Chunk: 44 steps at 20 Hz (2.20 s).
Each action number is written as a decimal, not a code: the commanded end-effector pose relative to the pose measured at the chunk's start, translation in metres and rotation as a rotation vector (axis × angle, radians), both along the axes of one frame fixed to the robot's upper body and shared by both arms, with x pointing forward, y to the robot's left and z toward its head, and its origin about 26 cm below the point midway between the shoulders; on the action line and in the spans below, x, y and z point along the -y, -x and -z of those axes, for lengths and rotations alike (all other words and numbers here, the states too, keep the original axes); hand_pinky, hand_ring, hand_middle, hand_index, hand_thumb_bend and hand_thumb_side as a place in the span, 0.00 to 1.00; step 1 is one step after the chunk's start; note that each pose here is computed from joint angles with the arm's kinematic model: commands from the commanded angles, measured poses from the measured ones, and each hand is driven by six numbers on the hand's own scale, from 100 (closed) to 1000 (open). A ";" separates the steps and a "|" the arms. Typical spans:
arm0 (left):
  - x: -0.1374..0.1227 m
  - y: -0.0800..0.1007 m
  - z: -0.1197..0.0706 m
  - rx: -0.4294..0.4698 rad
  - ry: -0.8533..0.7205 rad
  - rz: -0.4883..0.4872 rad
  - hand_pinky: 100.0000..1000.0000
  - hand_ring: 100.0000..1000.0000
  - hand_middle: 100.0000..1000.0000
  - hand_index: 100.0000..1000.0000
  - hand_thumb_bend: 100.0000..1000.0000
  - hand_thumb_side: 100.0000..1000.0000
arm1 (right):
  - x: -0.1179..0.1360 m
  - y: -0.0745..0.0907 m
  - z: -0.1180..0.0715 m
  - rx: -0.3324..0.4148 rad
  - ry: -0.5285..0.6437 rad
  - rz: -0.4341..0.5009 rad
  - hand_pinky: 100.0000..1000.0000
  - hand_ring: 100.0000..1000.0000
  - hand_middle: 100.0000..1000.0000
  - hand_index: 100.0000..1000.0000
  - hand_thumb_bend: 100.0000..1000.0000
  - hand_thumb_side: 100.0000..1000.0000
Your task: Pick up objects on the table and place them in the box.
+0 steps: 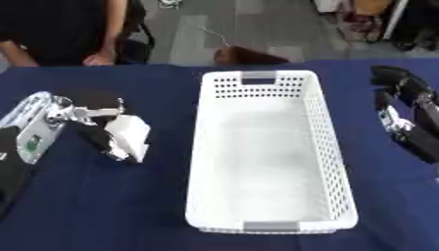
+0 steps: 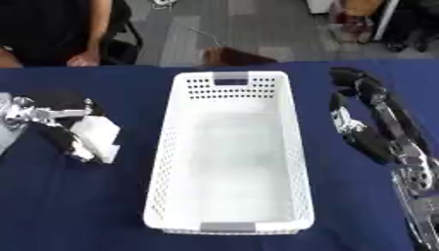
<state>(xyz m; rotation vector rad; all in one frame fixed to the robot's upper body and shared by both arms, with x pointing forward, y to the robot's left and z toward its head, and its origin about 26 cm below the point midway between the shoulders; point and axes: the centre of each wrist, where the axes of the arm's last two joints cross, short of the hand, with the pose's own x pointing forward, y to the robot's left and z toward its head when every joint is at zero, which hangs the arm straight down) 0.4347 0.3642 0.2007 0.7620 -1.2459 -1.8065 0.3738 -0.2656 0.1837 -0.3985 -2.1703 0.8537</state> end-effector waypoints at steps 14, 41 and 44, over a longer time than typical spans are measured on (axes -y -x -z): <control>0.000 0.000 0.000 0.120 0.020 -0.053 0.00 0.00 0.05 0.21 0.00 0.61 | 0.002 0.000 -0.012 0.033 0.007 -0.003 0.80 0.84 0.88 0.88 0.00 0.66; -0.006 0.043 -0.095 -0.047 0.018 0.100 0.00 0.00 0.06 0.21 0.00 0.61 | 0.017 0.006 0.005 -0.019 0.054 0.039 0.80 0.84 0.88 0.88 0.00 0.66; -0.004 0.044 -0.096 -0.051 0.020 0.102 0.00 0.00 0.06 0.21 0.00 0.61 | 0.018 0.006 0.005 -0.019 0.054 0.040 0.80 0.84 0.88 0.88 0.00 0.66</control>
